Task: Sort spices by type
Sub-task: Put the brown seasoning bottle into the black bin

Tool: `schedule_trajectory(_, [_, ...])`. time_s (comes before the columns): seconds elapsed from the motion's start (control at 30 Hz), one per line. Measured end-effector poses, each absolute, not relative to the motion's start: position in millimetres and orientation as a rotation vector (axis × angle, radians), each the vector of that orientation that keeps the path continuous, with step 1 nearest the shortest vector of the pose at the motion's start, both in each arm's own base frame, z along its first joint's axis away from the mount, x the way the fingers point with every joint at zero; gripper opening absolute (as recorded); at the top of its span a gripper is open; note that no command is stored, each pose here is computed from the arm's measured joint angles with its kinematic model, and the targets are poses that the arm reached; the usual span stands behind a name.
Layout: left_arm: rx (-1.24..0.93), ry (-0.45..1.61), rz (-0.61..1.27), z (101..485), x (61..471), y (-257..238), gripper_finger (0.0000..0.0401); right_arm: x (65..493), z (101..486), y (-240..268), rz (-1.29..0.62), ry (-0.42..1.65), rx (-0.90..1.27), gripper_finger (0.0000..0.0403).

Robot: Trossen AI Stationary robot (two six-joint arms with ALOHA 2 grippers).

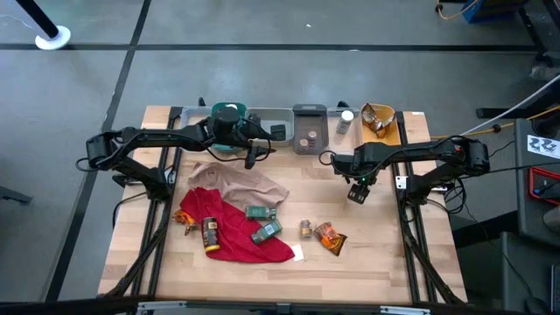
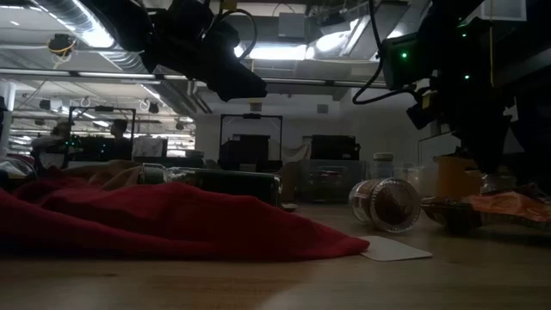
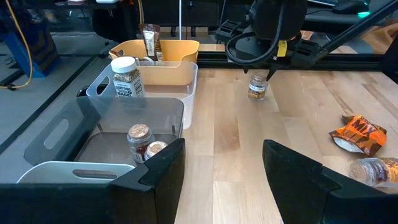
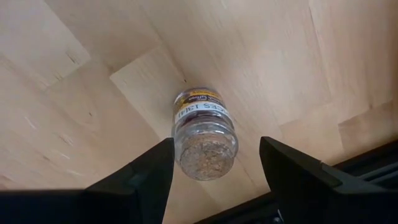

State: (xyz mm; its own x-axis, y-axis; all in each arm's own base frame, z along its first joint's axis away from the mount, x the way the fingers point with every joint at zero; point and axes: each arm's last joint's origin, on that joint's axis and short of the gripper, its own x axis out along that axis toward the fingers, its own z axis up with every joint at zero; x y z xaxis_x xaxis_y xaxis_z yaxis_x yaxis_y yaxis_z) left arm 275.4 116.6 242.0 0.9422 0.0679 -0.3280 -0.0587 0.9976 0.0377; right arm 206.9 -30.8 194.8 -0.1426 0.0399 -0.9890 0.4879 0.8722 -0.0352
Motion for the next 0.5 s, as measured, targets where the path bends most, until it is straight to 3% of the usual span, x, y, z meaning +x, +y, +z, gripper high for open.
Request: schedule_trajectory(0.5, [0.028,0.335,0.064,242,275,117,0.0198,187,156,-28,-0.383,1.732,0.403,0.0237])
